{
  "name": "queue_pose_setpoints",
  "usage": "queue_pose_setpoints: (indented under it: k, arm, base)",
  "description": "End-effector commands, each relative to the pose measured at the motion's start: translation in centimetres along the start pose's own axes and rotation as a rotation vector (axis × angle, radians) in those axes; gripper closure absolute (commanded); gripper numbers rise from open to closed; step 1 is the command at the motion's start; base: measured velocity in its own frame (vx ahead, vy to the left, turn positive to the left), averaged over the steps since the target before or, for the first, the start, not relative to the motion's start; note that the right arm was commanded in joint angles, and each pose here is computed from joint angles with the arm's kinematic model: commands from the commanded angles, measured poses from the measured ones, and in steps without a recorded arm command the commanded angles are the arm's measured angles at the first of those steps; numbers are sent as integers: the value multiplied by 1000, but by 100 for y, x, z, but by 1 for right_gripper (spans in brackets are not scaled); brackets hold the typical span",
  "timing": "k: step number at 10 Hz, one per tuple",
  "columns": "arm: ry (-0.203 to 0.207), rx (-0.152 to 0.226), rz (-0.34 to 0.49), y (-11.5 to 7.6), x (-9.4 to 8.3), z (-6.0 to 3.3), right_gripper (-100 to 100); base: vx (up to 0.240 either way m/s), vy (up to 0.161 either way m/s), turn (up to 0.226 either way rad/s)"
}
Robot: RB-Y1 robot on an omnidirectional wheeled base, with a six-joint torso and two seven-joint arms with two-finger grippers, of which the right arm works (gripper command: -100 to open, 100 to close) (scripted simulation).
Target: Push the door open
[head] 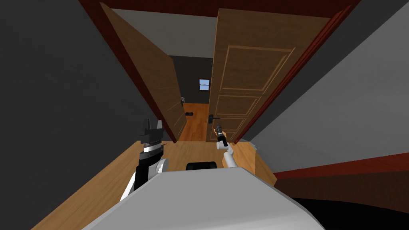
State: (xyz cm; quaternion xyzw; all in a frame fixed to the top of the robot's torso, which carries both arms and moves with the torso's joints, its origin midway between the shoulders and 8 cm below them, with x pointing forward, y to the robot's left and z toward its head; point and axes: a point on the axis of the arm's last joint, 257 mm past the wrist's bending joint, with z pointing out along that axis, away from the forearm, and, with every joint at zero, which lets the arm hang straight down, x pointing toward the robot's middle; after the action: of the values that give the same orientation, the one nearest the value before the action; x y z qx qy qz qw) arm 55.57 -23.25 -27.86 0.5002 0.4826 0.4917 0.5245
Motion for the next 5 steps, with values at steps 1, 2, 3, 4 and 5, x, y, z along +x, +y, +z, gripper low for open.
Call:
queue_pose_setpoints:
  k: [1,2,3,4,5]
  arm:
    - [4,19,7,-83,54,24,-100]
    - [7,30,12,-124,93,35,-100]
    - [5,22,10,-95,76,19,-100]
    - [1,21,-18,-95,-51,35,-100]
    - [-2,20,-31,-93,-116,42,-100]
  base:
    - [140,-9,7]
    - [168,-7,8]
    - [76,-2,4]
    - [97,-17,9]
    - [143,-2,19]
